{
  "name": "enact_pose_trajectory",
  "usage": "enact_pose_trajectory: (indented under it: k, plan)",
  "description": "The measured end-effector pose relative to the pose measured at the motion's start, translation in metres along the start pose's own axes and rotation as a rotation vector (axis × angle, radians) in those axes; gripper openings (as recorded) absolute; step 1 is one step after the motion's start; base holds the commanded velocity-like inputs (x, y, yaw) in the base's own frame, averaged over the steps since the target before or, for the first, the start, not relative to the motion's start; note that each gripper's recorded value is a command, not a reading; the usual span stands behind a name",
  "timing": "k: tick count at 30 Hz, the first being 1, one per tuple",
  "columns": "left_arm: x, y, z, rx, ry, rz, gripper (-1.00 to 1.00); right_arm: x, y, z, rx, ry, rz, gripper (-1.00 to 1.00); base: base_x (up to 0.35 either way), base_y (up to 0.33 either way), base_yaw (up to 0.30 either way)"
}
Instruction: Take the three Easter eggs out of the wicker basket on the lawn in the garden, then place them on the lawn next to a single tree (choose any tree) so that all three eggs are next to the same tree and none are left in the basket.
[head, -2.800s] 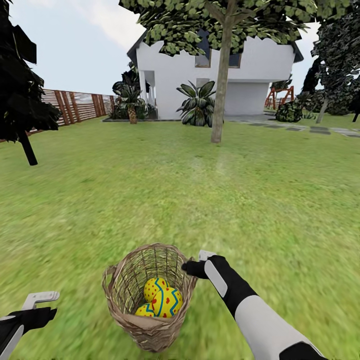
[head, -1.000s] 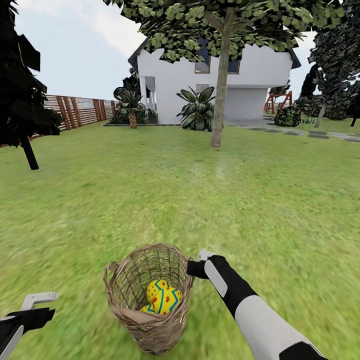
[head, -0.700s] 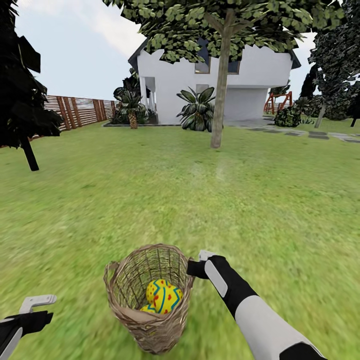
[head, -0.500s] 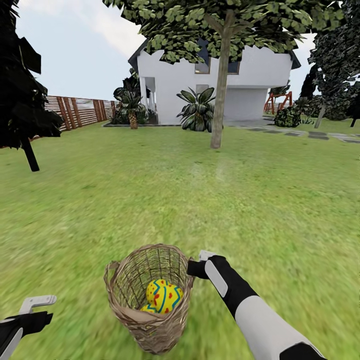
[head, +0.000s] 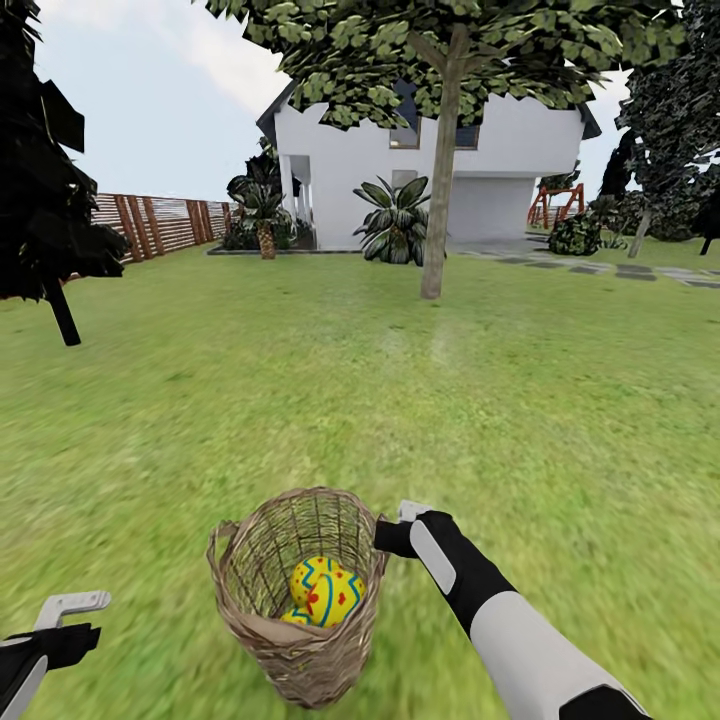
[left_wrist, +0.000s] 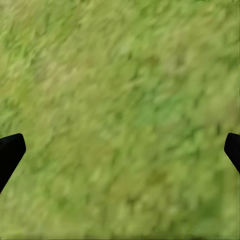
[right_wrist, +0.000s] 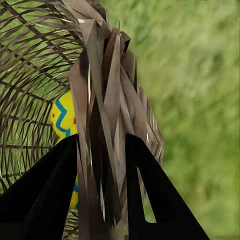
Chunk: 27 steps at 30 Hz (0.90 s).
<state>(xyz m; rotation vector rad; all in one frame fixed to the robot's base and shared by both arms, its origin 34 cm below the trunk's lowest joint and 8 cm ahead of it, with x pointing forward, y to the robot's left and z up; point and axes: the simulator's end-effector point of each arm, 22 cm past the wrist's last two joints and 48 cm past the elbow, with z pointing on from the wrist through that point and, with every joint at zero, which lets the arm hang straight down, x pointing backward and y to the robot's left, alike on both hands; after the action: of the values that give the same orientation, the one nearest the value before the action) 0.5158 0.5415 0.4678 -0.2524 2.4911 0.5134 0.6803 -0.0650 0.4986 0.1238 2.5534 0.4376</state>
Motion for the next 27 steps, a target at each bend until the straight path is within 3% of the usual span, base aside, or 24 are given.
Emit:
enact_pose_trajectory:
  k: [7, 11, 14, 19, 23, 27]
  plan:
    - [-0.017, 0.004, -0.01, 0.0, -0.022, -0.006, 1.0, -0.011, 0.006, -0.011, -0.006, -0.003, 0.0, -1.0, 0.0, 0.0, 0.0]
    - [-0.018, 0.009, -0.016, 0.004, 0.016, 0.001, 1.0, -0.032, 0.017, -0.023, -0.027, -0.038, 0.005, -1.0, 0.0, 0.0, 0.0]
    - [-0.032, 0.046, -0.024, -0.04, 0.053, 0.025, 1.0, -0.04, 0.018, -0.029, -0.025, -0.047, -0.001, -1.0, 0.0, 0.0, 0.0]
    - [-0.076, 0.08, -0.037, -0.064, 0.018, 0.036, 1.0, -0.048, 0.022, -0.037, -0.028, -0.05, 0.001, -1.0, 0.0, 0.0, 0.0]
    - [-0.104, 0.108, -0.049, 0.007, -0.004, 0.061, 1.0, -0.054, 0.025, -0.043, -0.027, -0.05, 0.0, -1.0, 0.0, 0.0, 0.0]
    - [-0.113, 0.112, -0.057, 0.043, -0.01, 0.073, 1.0, -0.06, 0.028, -0.049, -0.027, -0.05, 0.0, -1.0, 0.0, 0.0, 0.0]
